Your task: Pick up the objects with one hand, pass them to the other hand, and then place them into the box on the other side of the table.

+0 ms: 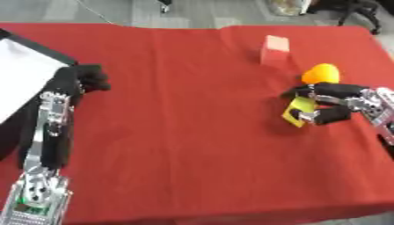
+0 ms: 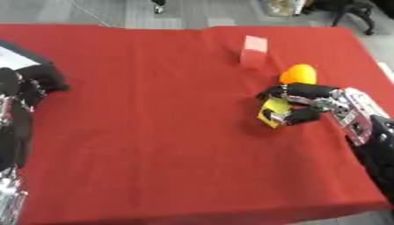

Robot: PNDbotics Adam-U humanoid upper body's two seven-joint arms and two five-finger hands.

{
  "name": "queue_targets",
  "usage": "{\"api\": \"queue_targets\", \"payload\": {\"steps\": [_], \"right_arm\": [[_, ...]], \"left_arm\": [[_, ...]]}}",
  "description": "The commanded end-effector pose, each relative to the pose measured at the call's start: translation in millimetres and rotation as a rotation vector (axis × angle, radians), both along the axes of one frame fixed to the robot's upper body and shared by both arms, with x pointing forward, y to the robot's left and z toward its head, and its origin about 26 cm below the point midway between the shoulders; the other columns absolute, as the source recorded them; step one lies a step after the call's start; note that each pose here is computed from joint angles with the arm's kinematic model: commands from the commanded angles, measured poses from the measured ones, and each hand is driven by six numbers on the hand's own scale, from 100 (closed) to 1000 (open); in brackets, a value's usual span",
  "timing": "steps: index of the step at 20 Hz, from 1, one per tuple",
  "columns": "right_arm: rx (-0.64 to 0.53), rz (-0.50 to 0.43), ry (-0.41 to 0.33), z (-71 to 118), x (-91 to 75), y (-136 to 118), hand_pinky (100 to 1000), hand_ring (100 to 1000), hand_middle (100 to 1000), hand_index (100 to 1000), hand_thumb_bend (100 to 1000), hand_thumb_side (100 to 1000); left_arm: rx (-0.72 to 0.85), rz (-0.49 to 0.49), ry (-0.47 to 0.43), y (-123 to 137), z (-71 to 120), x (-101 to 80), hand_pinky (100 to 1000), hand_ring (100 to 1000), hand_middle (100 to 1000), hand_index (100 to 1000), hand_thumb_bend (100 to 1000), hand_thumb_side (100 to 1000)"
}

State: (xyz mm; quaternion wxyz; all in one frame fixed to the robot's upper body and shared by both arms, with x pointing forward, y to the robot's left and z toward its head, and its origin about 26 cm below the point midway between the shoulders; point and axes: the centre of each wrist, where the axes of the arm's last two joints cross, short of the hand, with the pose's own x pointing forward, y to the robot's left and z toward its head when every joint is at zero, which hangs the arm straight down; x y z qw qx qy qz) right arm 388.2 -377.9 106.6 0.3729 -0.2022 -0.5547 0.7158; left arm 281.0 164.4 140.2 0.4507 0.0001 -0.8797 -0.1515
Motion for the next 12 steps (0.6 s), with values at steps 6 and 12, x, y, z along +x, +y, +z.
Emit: {"api": "queue_targets", "payload": {"steps": [6, 12], "right_arm": [[-0.063, 0.0, -0.048, 18.1, -0.6, -10.3, 727, 693, 783, 914, 100, 633], [-0.04, -0.002, -0.105, 23.1, -0.4, -8.9, 523, 477, 589, 746, 100, 314]], "left_arm": [[0.007, -0.008, -0.021, 0.8, 5.2, -0.5, 757, 604, 593, 735, 324, 1000], [0.007, -0.008, -0.02, 0.7, 5.1, -0.4, 757, 604, 593, 734, 324, 1000]]}}
